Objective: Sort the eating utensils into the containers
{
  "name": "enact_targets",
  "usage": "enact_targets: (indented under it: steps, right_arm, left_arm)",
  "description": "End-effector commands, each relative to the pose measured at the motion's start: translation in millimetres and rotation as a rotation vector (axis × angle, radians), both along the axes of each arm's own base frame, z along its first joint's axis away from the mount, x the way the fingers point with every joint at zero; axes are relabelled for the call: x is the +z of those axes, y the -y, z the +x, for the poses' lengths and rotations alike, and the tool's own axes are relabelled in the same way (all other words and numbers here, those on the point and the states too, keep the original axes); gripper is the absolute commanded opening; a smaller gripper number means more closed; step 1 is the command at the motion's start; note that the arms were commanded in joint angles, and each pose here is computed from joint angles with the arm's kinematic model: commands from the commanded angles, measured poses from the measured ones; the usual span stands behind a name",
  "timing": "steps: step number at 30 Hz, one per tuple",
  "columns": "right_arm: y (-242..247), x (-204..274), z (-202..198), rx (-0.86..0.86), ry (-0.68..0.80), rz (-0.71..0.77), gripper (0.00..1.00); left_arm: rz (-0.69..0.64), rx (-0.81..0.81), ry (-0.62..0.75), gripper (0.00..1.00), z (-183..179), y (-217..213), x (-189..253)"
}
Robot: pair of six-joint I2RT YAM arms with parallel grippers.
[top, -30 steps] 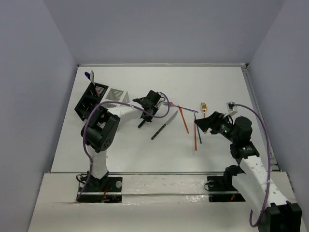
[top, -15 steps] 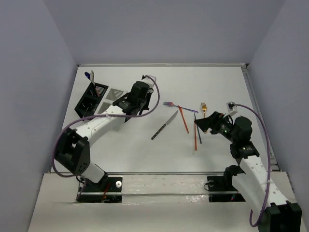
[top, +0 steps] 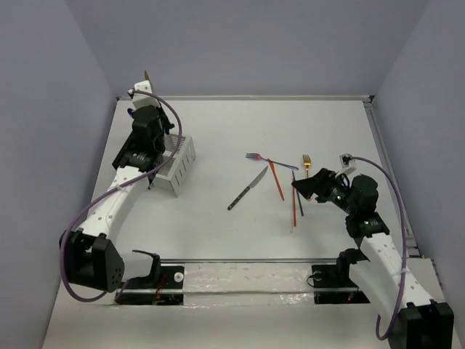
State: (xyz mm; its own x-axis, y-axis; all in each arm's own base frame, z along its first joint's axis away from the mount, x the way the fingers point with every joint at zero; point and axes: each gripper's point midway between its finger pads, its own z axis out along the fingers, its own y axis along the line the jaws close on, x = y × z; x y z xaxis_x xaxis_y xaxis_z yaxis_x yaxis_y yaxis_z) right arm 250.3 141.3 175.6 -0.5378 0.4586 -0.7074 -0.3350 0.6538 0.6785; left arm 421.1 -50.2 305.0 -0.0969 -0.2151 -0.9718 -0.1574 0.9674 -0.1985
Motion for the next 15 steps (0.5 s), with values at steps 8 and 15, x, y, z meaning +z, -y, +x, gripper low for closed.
enact_targets:
  steps: [8, 15]
  right_arm:
    - [-4.1, 7.1, 2.9, 0.018, 0.049, 0.005, 0.89]
    - [-6.3, 5.7, 2.4, 0.026, 0.046, 0.005, 0.89]
  left_arm:
    - [0.004, 0.061, 0.113, 0.0, 35.7, -6.2, 6.1]
    - [0.034, 0.091, 0.083, 0.0, 39.8, -11.3, -25.8]
